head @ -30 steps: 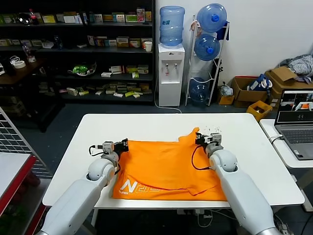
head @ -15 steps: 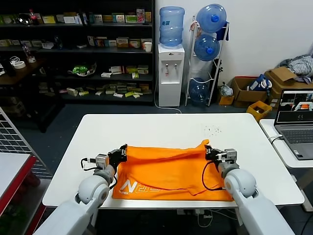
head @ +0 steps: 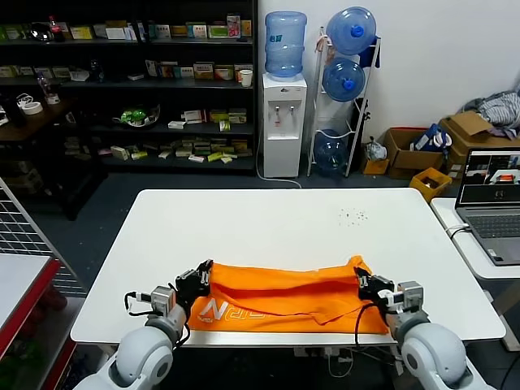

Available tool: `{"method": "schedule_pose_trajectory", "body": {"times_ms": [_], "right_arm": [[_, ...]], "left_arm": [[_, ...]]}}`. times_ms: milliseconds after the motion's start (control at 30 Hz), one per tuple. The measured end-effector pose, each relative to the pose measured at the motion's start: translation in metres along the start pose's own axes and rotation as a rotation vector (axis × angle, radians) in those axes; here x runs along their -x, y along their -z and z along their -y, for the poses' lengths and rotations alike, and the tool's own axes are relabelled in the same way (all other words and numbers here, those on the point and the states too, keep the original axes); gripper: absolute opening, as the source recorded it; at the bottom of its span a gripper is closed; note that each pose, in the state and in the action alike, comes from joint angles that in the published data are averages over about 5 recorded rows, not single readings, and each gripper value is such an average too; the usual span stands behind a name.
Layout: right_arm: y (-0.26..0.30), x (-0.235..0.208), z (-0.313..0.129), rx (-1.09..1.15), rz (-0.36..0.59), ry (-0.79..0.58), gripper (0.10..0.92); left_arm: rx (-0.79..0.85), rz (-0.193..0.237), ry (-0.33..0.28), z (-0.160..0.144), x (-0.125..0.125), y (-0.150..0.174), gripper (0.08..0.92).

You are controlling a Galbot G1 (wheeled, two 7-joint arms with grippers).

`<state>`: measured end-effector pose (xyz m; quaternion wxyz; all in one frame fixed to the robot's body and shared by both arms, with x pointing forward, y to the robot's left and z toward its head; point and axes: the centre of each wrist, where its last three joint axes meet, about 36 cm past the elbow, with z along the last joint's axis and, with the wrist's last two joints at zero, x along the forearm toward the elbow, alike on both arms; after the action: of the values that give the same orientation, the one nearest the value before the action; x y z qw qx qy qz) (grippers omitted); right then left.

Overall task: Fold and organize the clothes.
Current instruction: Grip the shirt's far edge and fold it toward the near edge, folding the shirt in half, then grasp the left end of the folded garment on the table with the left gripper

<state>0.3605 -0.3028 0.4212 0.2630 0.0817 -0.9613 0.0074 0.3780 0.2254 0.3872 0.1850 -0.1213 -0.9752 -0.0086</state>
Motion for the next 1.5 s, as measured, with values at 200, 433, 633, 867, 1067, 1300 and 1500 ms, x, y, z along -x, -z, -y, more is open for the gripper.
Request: {"method": "schedule_pose_trajectory", "body": {"times_ms": [200, 433, 633, 867, 1067, 1300, 1500], "right_arm": [[-0.010, -0.019, 0.003, -0.005, 0.001, 0.016, 0.424], [-0.022, -0.034, 0.006, -0.002, 0.005, 0.011, 0.623], [-0.027, -0.040, 0.006, 0.002, 0.008, 0.005, 0.784], [-0.030, -0.044, 0.006, 0.003, 0.008, -0.003, 0.822], [-0.032, -0.047, 0.007, 0.005, 0.007, -0.006, 0.823], [-0.032, -0.048, 0.008, 0.005, 0.009, -0.009, 0.823], [-0.034, -0.048, 0.008, 0.008, 0.008, -0.011, 0.823]], "left_arm": [[0.006, -0.019, 0.006, 0.003, -0.015, -0.010, 0.401], [-0.004, -0.024, 0.019, 0.003, -0.025, -0.026, 0.600], [-0.034, -0.028, 0.041, 0.003, -0.023, -0.043, 0.768], [-0.068, -0.052, 0.060, 0.004, -0.016, -0.061, 0.822], [-0.084, -0.076, 0.067, 0.007, -0.010, -0.074, 0.787], [-0.093, -0.087, 0.075, 0.010, -0.006, -0.081, 0.594], [-0.104, -0.082, 0.087, 0.013, -0.005, -0.084, 0.421]]}}
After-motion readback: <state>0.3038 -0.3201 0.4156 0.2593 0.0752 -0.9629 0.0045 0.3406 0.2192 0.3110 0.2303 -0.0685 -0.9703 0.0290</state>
